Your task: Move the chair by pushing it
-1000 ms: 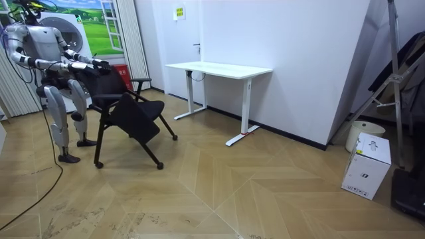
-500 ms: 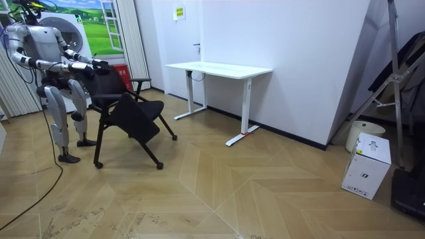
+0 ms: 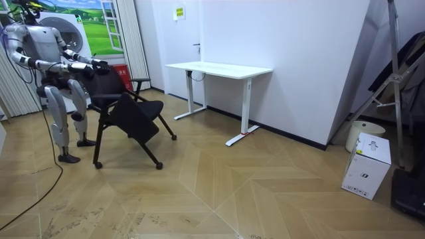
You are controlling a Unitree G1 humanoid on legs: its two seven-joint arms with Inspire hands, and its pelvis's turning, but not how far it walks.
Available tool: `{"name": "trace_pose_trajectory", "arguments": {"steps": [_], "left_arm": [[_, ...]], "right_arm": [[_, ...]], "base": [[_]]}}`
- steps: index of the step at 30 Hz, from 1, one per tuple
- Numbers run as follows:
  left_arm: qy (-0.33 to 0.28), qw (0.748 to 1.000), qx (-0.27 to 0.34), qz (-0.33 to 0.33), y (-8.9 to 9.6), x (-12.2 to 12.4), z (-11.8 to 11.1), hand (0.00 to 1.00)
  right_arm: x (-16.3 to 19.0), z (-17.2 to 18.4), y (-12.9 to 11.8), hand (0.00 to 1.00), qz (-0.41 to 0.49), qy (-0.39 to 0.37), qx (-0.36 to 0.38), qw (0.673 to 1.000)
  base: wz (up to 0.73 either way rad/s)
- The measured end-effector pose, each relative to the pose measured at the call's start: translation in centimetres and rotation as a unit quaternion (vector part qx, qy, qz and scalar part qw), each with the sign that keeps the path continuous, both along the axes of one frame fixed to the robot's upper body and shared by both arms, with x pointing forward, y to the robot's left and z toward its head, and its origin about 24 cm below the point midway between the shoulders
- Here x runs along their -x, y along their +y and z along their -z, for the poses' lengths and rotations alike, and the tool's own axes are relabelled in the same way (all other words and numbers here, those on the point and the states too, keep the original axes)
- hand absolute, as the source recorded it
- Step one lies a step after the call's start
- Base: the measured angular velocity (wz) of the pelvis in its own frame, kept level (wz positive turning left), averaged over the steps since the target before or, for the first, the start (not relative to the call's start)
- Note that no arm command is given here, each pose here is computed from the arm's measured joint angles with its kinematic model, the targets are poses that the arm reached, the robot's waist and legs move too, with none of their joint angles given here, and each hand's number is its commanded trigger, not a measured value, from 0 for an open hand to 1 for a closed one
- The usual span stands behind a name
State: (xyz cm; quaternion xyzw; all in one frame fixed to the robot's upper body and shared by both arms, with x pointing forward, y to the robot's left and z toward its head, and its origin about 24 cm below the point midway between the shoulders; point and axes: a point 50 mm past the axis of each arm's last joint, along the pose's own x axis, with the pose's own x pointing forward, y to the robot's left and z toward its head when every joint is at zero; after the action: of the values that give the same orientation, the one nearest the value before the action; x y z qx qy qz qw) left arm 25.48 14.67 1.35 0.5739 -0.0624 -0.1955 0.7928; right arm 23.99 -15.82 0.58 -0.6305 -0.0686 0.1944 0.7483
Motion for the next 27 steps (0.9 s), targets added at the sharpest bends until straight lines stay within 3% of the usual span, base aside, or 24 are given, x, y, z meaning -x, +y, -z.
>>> {"name": "trace_pose_trajectory", "arguments": {"steps": [17, 27], "left_arm": [[0.023, 1.0, 0.002, -0.006, 0.5, 0.5, 1.3, 1.0], [0.015, 1.0, 0.02, 0.004, 0.0, 1.1, 1.4, 1.0]], "right_arm": [[0.5, 1.0, 0.4, 1.0, -0.003, 0.029, -0.005, 1.0], [1.2, 0.4, -0.6, 1.0, -0.012, 0.012, 0.007, 1.0]], "base": [[0.21], [-0.22]]}}
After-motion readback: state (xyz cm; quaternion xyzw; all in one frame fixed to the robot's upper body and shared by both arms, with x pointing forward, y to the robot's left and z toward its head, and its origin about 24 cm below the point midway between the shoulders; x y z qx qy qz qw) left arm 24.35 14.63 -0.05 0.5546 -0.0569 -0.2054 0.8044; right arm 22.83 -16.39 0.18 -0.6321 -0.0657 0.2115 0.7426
